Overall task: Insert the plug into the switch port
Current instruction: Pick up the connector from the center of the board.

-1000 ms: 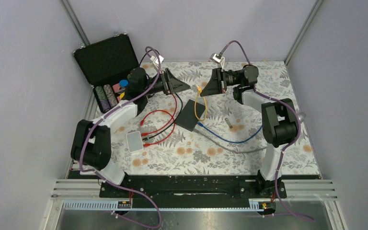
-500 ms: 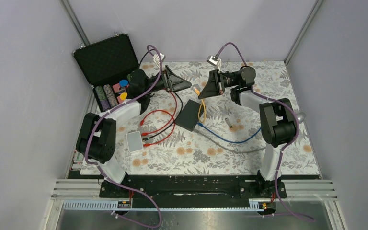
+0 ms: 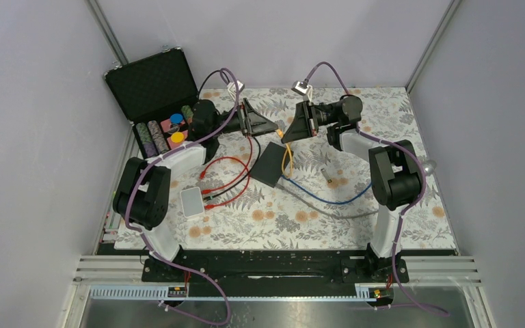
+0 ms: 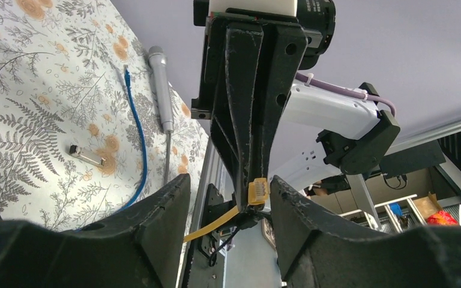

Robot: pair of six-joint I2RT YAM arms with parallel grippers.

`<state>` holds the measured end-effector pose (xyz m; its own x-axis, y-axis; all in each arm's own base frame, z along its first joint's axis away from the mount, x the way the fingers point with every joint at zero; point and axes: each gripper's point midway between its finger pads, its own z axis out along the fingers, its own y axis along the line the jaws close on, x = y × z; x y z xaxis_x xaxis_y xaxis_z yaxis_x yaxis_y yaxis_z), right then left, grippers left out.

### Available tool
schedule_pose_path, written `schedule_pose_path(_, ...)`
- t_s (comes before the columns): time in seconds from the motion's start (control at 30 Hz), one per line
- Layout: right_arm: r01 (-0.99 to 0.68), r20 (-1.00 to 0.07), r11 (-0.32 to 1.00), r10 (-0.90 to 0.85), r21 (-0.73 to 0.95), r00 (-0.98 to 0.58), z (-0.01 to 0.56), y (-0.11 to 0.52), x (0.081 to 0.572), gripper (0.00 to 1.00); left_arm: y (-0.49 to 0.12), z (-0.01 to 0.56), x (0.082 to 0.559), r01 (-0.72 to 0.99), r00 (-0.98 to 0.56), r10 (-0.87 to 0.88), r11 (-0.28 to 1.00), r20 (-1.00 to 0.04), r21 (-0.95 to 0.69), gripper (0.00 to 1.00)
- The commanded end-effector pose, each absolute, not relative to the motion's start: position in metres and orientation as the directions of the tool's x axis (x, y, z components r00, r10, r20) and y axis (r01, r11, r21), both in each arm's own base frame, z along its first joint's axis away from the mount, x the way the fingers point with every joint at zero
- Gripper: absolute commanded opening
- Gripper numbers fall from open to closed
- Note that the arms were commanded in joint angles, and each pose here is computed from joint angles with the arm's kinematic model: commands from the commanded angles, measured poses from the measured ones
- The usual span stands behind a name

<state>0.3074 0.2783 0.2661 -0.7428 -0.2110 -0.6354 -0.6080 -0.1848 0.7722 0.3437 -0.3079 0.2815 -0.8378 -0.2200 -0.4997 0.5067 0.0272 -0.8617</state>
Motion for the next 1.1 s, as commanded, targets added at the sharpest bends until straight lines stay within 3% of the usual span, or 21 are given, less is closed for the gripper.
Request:
schedule_pose_path(0.0,-0.66,-0.694,-0.218,-0.269,0.719,-0.668,0.266,0.279,0.297,0.0,-0.314,0.304,0.339,0.595,-0.789,-0.187,0.007,-0.585,-0.804,0.49)
schedule_pose_path(0.07,-0.655,-0.689,-0.216,-0.271,0.724,-0.672,0.265,0.279,0.298,0.0,-0.315,0.303,0.338,0.603,-0.783,-0.178,0.018,-0.596,-0.797,0.41)
schedule_pose_path(0.17,-0.651,-0.684,-0.215,-0.272,0.728,-0.676,0.264,0.279,0.298,0.0,-0.314,0.304,0.335,0.604,-0.782,-0.178,0.02,-0.597,-0.797,0.1)
schedule_pose_path(0.23,-0.653,-0.687,-0.215,-0.27,0.726,-0.674,0.265,0.279,0.299,0.0,-0.313,0.307,0.334,0.602,-0.783,-0.179,0.018,-0.595,-0.798,0.0)
schedule_pose_path(0.4,-0.693,-0.727,-0.222,-0.253,0.686,-0.639,0.275,0.276,0.3,0.07,-0.308,0.312,0.328,0.582,-0.791,-0.203,0.04,-0.577,-0.812,0.0)
schedule_pose_path(0.6,-0.755,-0.783,-0.211,-0.213,0.621,-0.584,0.304,0.263,0.303,0.09,-0.283,0.279,0.337,0.522,-0.75,-0.232,0.368,-0.619,-0.77,0.0)
schedule_pose_path(0.7,-0.777,-0.803,-0.204,-0.197,0.595,-0.563,0.32,0.258,0.307,0.13,-0.271,0.277,0.334,0.509,-0.724,-0.245,0.442,-0.645,-0.739,0.0)
schedule_pose_path(0.73,-0.775,-0.8,-0.201,-0.198,0.599,-0.567,0.324,0.258,0.309,0.18,-0.27,0.282,0.332,0.512,-0.718,-0.259,0.432,-0.646,-0.742,0.0)
schedule_pose_path(0.77,-0.776,-0.8,-0.2,-0.198,0.598,-0.566,0.328,0.259,0.313,0.41,-0.269,0.285,0.329,0.514,-0.718,-0.269,0.419,-0.642,-0.749,0.0)
schedule_pose_path(0.8,-0.785,-0.809,-0.202,-0.194,0.586,-0.554,0.333,0.26,0.315,0.91,-0.269,0.289,0.326,0.513,-0.719,-0.28,0.403,-0.635,-0.758,0.0)
schedule_pose_path(0.83,-0.794,-0.819,-0.205,-0.191,0.572,-0.541,0.337,0.26,0.317,0.98,-0.27,0.292,0.323,0.512,-0.723,-0.289,0.384,-0.627,-0.768,0.0)
schedule_pose_path(0.97,-0.812,-0.838,-0.21,-0.184,0.544,-0.514,0.344,0.26,0.315,0.99,-0.273,0.307,0.32,0.507,-0.742,-0.327,0.297,-0.585,-0.809,0.0)
schedule_pose_path(1.07,-0.82,-0.847,-0.213,-0.18,0.531,-0.501,0.345,0.259,0.312,0.99,-0.268,0.29,0.328,0.461,-0.751,-0.313,0.382,-0.581,-0.801,0.0)
